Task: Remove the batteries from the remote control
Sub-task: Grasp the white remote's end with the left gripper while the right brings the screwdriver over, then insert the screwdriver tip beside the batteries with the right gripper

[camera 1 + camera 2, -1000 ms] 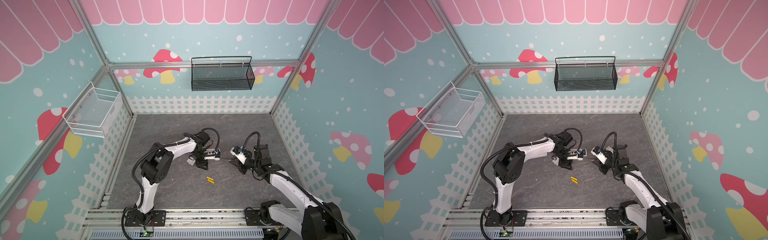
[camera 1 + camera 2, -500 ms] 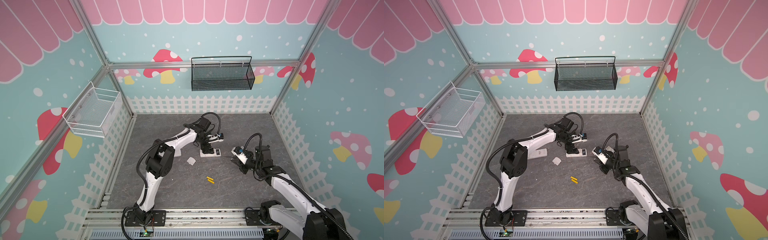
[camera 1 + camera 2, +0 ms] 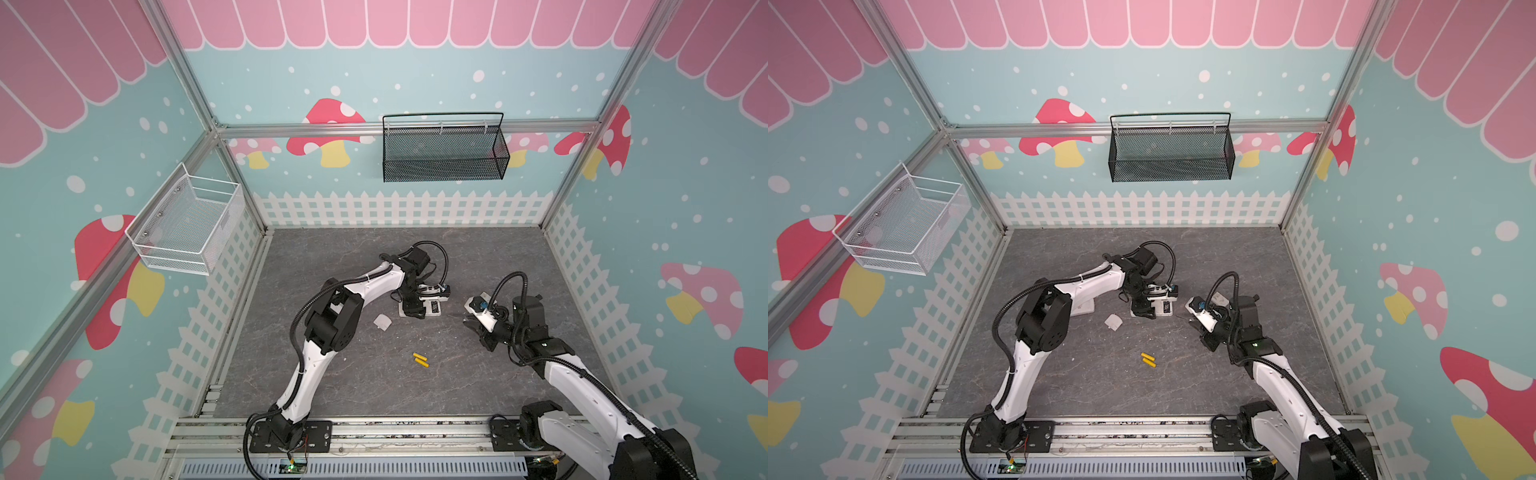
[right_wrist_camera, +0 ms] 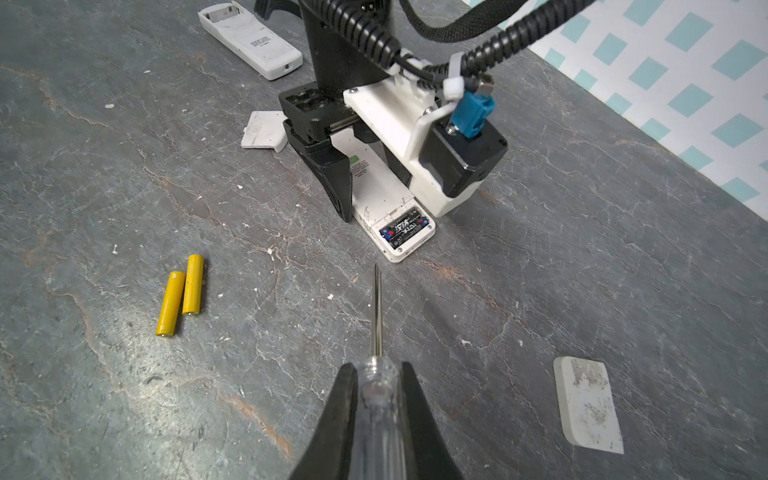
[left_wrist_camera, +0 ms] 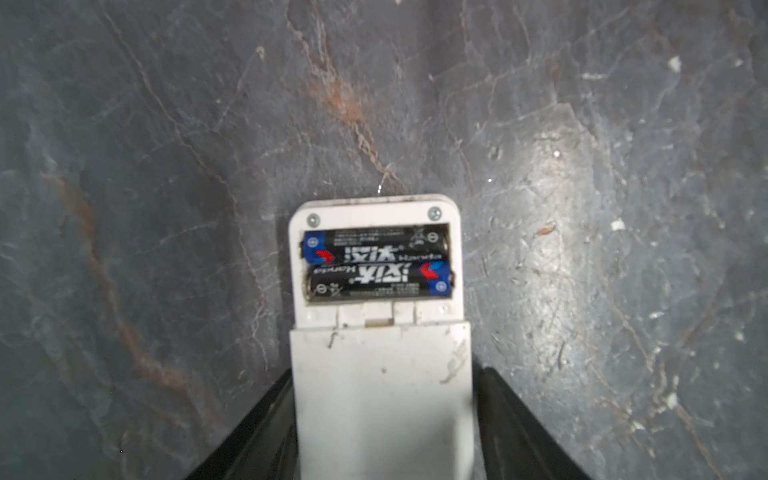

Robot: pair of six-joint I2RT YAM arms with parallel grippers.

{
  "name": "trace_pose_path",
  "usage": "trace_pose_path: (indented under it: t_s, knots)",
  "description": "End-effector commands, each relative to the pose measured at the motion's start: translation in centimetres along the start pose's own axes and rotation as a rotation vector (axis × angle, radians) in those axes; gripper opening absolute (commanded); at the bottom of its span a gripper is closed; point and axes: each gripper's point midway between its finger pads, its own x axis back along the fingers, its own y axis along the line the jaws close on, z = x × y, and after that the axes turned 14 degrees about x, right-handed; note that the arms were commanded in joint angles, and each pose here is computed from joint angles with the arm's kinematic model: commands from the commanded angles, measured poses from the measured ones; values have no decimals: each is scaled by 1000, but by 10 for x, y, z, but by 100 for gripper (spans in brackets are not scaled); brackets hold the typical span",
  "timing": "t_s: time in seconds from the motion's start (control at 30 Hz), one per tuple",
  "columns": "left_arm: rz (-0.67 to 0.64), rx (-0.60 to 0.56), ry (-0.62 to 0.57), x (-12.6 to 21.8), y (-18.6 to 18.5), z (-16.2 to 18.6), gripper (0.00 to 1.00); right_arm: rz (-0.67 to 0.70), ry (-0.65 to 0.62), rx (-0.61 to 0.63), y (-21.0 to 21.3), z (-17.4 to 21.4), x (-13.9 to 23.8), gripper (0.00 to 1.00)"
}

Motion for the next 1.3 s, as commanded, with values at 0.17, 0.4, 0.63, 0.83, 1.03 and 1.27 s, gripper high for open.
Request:
trace_pose_path:
  t_s: [0.17, 0.4, 0.63, 0.83, 1.03, 1.27]
  knots:
    - [131, 4, 54, 13, -55, 28, 46, -56, 8, 95, 16, 1, -2, 0]
    - [183, 45, 79, 12, -81, 39, 46, -196, -23, 139, 44, -3, -17, 0]
    - [186, 47, 92, 6, -84, 39, 49, -290, -23, 154, 50, -10, -32, 0]
    - [174, 45, 103, 2, -84, 40, 52, -294, -23, 165, 48, -10, -37, 0]
    - [169, 31, 116, 1, -86, 42, 68, -278, 10, 194, 47, -5, -33, 0]
    - [161, 19, 141, -1, -87, 46, 69, -266, 3, 200, 50, -3, -28, 0]
